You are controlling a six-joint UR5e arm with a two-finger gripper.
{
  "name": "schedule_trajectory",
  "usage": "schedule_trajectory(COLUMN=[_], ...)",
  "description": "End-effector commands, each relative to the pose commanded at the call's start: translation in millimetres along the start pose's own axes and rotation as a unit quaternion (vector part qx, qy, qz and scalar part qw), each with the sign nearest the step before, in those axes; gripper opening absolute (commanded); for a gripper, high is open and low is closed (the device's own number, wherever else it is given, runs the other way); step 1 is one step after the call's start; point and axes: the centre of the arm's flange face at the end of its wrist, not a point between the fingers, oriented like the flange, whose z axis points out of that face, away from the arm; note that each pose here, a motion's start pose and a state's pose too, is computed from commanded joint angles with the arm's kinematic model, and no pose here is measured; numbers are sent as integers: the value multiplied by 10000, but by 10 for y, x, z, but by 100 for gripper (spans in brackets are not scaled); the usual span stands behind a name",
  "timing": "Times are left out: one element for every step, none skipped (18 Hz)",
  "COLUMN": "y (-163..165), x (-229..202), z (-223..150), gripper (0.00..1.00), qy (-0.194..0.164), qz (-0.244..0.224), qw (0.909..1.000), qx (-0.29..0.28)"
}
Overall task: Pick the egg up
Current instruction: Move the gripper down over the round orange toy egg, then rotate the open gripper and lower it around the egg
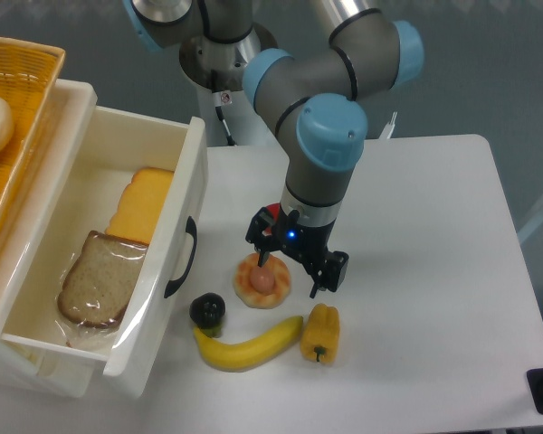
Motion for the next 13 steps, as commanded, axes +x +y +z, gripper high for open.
schedule_trajectory(y=[64, 88, 93, 77, 71, 70, 51, 69, 95, 138, 182, 209, 233], x=[8, 19, 22, 34, 49, 72, 123, 167, 222, 269, 328, 372, 369], z=[58, 91, 108, 148, 264, 349, 442, 537, 615, 730, 824, 884, 892], gripper=[100, 100, 100, 100, 100, 100, 100, 100, 100, 100, 100, 100, 100], qy=[67, 99, 121, 153, 250, 325, 411, 507, 596, 712, 818, 886, 907], qz=[115, 230, 318, 380, 412, 434, 461, 456, 443, 402, 331, 284, 164], qw=[9999, 9997, 9994, 9992, 9988, 9985, 9980, 9975, 9970, 9964, 9958, 9953, 9954], qx=[-9, -26, -32, -48, -83, -113, -146, -176, -196, -225, -263, -271, -263])
